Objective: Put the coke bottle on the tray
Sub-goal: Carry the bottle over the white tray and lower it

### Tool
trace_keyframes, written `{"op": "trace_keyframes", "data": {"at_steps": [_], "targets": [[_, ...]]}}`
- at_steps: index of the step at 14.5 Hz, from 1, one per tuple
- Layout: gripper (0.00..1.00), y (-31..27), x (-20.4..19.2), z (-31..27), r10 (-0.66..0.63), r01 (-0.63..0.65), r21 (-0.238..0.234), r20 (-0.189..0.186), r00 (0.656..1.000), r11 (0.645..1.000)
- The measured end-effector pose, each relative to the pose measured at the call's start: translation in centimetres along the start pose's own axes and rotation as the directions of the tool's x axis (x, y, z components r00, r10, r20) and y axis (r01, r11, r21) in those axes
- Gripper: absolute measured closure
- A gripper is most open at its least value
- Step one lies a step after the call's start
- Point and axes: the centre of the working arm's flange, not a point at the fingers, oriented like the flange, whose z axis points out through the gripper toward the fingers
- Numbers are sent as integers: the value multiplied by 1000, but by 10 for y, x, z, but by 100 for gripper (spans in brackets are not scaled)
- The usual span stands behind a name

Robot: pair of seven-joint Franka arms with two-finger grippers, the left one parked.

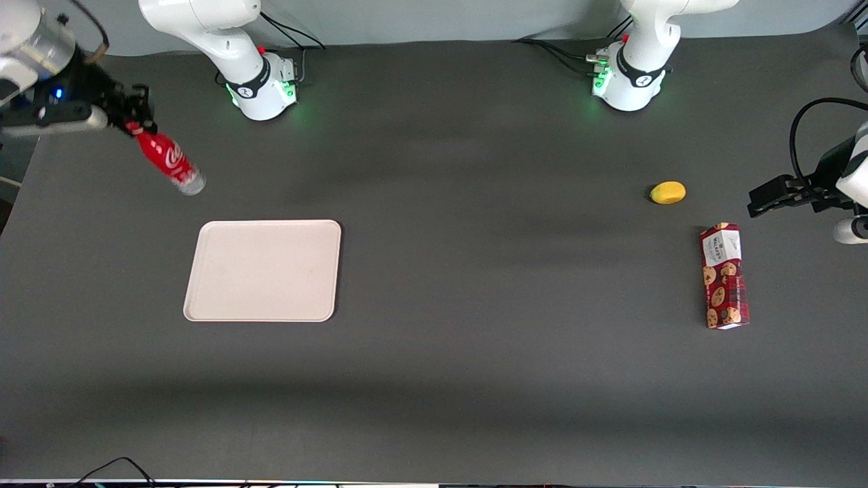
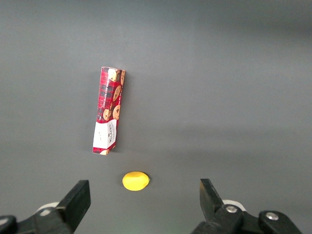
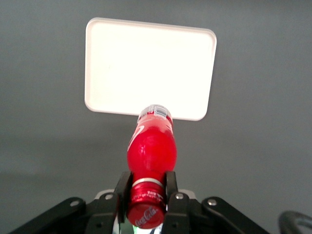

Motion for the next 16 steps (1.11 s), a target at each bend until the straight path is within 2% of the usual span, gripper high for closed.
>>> {"op": "trace_keyframes", "data": {"at_steps": [3, 7, 11, 16], "targets": [[67, 35, 49, 48, -11, 11, 10, -10, 1000, 1000], [67, 47, 92, 118, -2, 2, 0, -12, 1000, 1000], [67, 48, 106, 182, -3, 3, -7, -15, 1000, 1000], [67, 75, 119, 217, -27, 26, -21, -32, 999, 999]]}}
